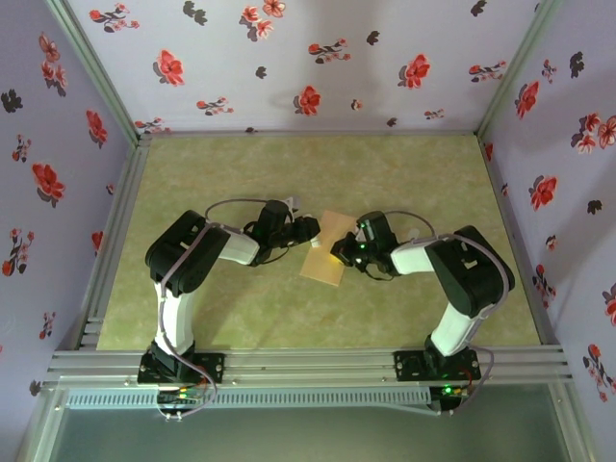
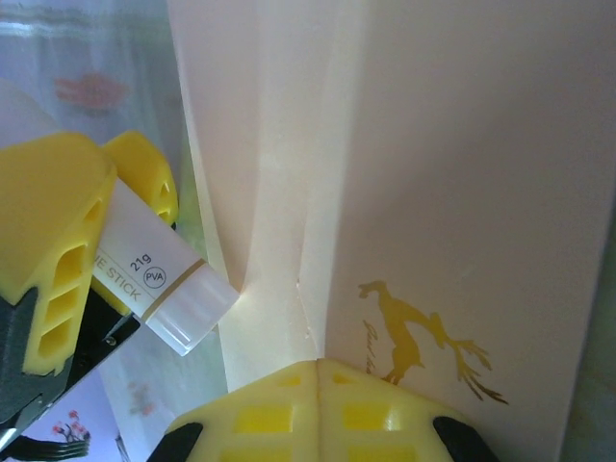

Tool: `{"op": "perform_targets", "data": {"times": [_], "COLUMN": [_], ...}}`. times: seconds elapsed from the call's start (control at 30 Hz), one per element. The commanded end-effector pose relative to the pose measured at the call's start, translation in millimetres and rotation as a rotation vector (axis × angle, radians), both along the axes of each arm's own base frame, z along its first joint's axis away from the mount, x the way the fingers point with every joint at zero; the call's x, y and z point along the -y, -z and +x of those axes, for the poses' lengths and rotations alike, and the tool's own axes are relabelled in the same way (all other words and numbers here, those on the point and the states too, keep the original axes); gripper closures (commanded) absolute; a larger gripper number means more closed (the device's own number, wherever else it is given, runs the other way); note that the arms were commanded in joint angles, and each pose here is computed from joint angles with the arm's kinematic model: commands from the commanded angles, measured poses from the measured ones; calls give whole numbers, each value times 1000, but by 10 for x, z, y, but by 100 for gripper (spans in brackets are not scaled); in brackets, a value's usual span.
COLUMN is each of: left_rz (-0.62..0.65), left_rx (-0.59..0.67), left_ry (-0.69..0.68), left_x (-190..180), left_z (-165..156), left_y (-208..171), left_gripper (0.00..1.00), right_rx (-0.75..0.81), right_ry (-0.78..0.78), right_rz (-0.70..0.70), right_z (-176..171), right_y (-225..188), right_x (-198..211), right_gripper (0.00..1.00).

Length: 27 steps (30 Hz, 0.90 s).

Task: Place the letter into the envelope and seal it

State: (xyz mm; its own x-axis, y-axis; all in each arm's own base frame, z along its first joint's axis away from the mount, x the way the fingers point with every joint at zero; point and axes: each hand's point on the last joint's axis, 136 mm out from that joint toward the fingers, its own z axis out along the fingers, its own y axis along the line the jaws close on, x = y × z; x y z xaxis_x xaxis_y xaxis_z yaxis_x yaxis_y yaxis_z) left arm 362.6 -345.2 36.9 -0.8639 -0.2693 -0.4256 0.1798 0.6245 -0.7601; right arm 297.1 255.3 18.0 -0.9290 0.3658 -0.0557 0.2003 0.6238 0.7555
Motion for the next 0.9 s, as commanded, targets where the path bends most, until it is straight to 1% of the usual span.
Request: {"op": "perform_targets", "data": {"times": [0.0, 0.07, 0.17, 0.37, 0.53, 0.67, 0.87], "left_rz": [184, 190, 204, 213, 237, 243, 220], "left_rx": [-228, -217, -194, -193, -187, -187, -178], "left_ry": [19, 28, 51, 65, 87, 107, 99], "left_x": [-232, -223, -206, -232, -257, -250, -227], "left_z": [-459, -443, -429, -417, -444, -467, -444], "left_y": [675, 638, 597, 603, 624, 643, 573], "left_gripper": [100, 100, 100, 100, 100, 100, 100], "right_rx": [-128, -138, -153, -183, -188, -173, -143], "right_ry": [-100, -153, -216, -327, -373, -403, -419], "right_rz": [-230, -295, -332, -419, -477, -540, -554], "right_z": [-382, -449, -521, -656, -710, -689, -608], "right_y": [517, 591, 694, 851, 877, 826, 745], "right_x": [203, 230, 244, 343, 437, 520, 501], "right_gripper": [100, 100, 100, 100, 100, 100, 100]}}
